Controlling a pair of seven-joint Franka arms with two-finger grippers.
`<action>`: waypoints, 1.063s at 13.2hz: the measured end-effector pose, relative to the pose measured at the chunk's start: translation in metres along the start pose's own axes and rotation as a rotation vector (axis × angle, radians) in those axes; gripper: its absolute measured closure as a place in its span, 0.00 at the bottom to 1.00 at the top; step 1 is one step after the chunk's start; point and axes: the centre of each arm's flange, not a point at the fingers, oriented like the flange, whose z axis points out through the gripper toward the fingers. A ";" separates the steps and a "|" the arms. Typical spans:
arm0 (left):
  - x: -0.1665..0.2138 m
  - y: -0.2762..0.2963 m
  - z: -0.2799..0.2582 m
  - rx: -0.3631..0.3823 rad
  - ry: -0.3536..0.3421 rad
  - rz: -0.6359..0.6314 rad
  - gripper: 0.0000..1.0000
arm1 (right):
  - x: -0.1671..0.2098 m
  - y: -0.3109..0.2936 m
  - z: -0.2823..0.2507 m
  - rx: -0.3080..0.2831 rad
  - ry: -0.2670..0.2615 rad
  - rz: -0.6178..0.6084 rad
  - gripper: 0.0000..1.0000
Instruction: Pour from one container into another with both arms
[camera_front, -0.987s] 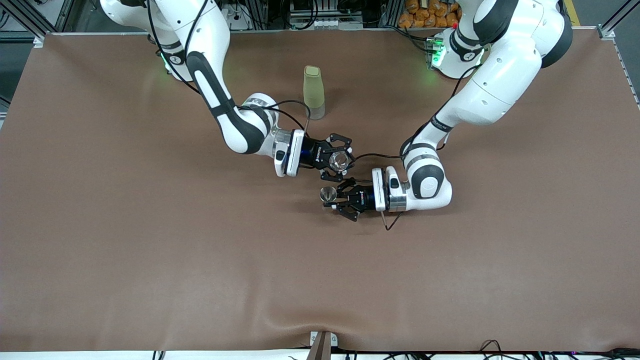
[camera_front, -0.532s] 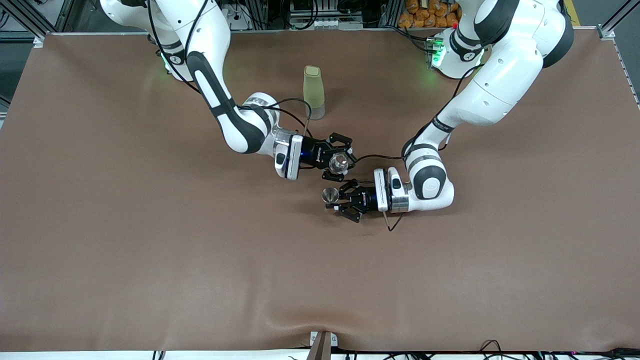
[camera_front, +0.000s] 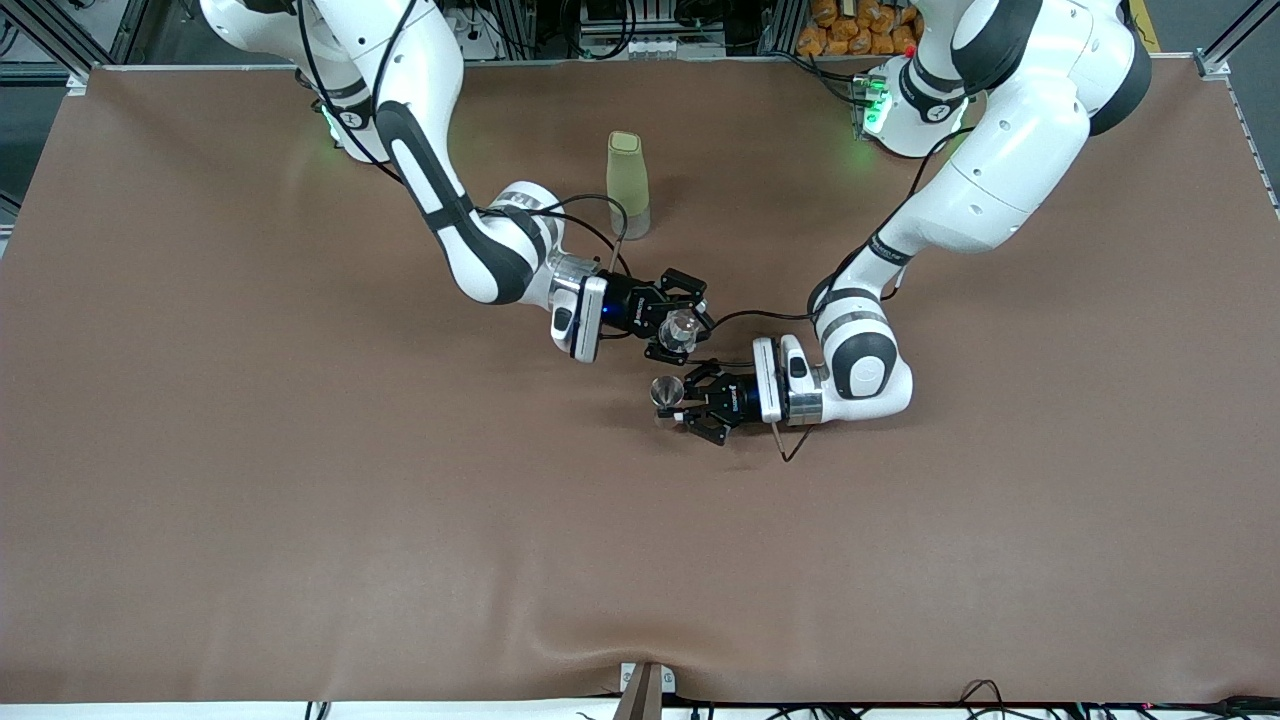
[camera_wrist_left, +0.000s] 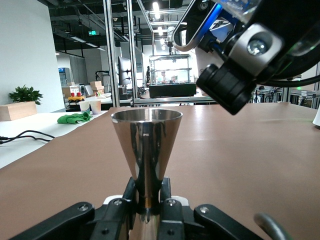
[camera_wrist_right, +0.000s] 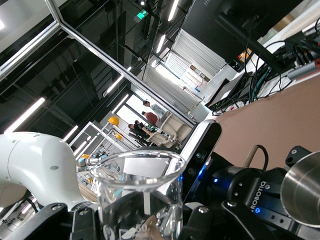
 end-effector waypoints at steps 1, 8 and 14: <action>0.000 0.002 0.001 -0.004 0.005 -0.002 0.79 | -0.001 -0.001 0.001 0.000 0.000 0.017 0.86; -0.003 0.004 -0.001 -0.006 0.008 -0.007 0.79 | -0.002 -0.003 0.002 -0.007 0.010 0.137 0.86; -0.005 0.005 -0.004 -0.004 0.005 -0.012 0.79 | 0.001 -0.004 0.004 -0.009 0.021 0.284 0.86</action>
